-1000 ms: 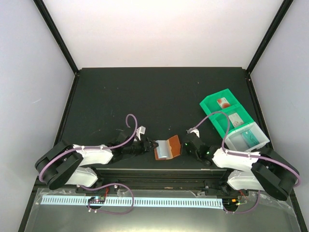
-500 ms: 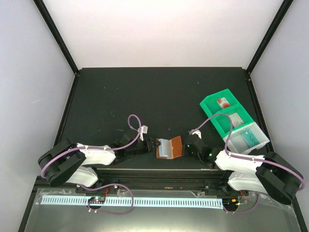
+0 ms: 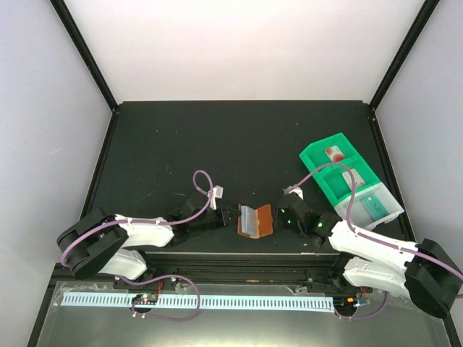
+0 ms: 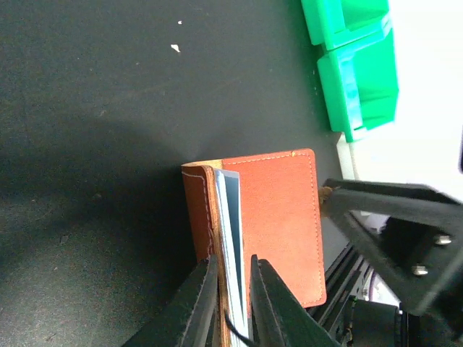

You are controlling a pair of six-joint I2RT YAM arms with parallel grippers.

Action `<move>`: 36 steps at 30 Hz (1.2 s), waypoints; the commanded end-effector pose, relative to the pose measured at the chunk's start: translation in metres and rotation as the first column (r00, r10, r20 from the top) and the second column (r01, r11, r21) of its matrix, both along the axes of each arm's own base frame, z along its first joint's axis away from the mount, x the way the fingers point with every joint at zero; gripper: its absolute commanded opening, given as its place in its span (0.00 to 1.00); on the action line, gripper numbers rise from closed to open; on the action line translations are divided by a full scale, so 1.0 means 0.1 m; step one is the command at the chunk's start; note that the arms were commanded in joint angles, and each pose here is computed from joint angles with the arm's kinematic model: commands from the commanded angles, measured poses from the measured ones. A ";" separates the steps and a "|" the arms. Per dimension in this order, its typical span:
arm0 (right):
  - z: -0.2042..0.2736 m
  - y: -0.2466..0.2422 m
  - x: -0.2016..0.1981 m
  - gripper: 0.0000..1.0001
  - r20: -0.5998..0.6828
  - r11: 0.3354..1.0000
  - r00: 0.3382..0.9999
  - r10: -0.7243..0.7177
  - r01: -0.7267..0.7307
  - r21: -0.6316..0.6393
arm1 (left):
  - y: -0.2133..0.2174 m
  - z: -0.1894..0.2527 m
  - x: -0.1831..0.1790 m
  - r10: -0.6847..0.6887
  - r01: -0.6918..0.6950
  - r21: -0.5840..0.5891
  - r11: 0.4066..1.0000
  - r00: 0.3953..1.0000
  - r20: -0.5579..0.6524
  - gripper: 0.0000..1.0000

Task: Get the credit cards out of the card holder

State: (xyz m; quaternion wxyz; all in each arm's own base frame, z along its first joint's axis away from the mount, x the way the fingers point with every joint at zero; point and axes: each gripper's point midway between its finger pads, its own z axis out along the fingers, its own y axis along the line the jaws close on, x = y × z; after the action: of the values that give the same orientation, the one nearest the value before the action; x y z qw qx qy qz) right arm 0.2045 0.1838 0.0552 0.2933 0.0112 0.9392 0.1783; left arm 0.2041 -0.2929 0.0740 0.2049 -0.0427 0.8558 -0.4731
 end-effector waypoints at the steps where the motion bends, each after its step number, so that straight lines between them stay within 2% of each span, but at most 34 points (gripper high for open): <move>1: 0.26 0.03 0.01 0.41 -0.017 1.000 1.000 0.020 -0.020 -0.022 | -0.13 0.23 0.03 -0.030 0.033 -0.052 0.998 0.998 0.061 0.15; 5: 0.36 0.18 -0.04 0.41 -0.043 0.997 0.996 0.074 -0.073 0.035 | -0.14 0.21 0.02 -0.041 0.044 -0.044 0.998 0.997 0.061 0.15; 9: 0.56 0.29 -0.02 0.41 -0.003 0.990 0.995 0.103 -0.103 0.098 | -0.12 0.21 0.01 -0.038 0.040 -0.044 0.998 0.997 0.061 0.16; 15: 0.51 0.50 -0.02 0.32 0.048 0.963 0.982 0.182 -0.188 0.195 | -0.14 0.20 0.02 -0.038 0.041 -0.049 0.998 0.998 0.055 0.17; 21: 0.13 0.57 -0.03 0.23 -0.019 0.966 0.979 0.201 -0.195 0.172 | -0.25 0.27 0.04 -0.058 0.062 -0.083 0.995 0.997 0.049 0.18; 29: -0.44 0.47 -0.14 0.16 -0.114 0.977 0.975 0.189 -0.176 0.120 | -0.29 0.33 0.02 -0.068 0.073 -0.093 0.993 0.996 0.056 0.19; 33: -0.61 0.39 -0.20 0.15 -0.141 0.981 0.974 0.175 -0.161 0.105 | -0.16 0.17 0.00 -0.046 0.047 -0.030 0.998 0.998 0.045 0.25; 36: -0.69 0.37 -0.23 0.14 -0.156 0.982 0.972 0.175 -0.162 0.098 | -0.03 0.05 -0.03 -0.015 0.015 0.014 1.000 0.999 0.030 0.38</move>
State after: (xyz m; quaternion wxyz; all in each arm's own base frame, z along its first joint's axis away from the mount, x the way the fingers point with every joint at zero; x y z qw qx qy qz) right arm 0.1962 0.2388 0.0172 0.2324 -0.0501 0.9324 0.2723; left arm 0.2022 -0.3086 0.0854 0.1998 -0.0199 0.8478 -0.4908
